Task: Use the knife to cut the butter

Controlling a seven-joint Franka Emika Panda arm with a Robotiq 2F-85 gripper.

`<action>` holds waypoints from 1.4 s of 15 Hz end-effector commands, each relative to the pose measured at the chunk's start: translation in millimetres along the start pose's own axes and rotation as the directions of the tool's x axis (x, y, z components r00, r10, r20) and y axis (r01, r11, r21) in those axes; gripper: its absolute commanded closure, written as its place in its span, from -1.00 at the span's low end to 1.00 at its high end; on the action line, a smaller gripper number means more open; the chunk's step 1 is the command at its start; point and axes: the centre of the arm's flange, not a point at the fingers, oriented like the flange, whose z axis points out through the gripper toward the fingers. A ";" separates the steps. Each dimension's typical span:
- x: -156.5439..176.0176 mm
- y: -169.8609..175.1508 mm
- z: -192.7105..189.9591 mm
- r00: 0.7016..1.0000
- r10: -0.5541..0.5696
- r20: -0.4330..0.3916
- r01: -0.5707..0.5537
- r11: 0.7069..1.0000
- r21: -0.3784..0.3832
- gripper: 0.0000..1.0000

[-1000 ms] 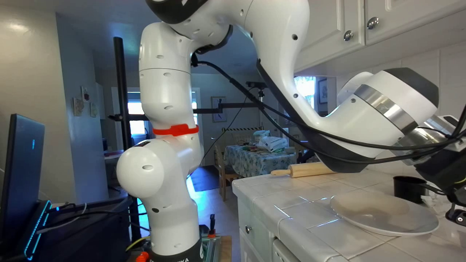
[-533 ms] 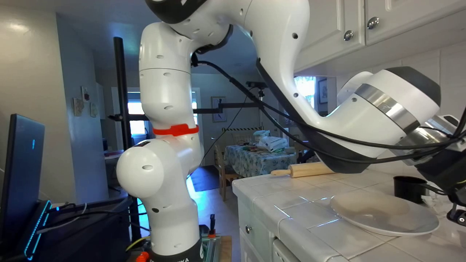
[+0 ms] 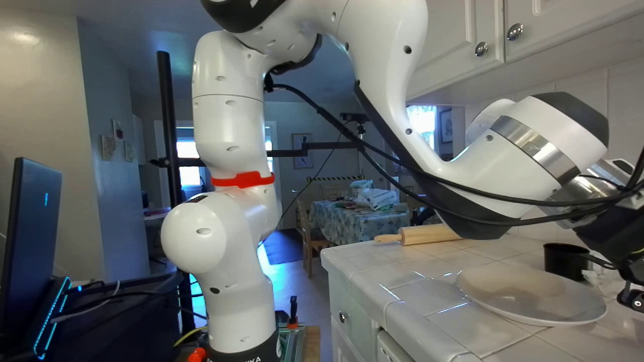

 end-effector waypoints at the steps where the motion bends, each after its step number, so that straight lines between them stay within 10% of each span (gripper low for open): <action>1: 0.0 0.0 0.0 1.000 0.000 0.000 0.000 1.000 0.000 0.75; 21: 9.9 -6.2 2.3 1.000 -0.028 -0.010 0.028 0.999 -0.036 0.94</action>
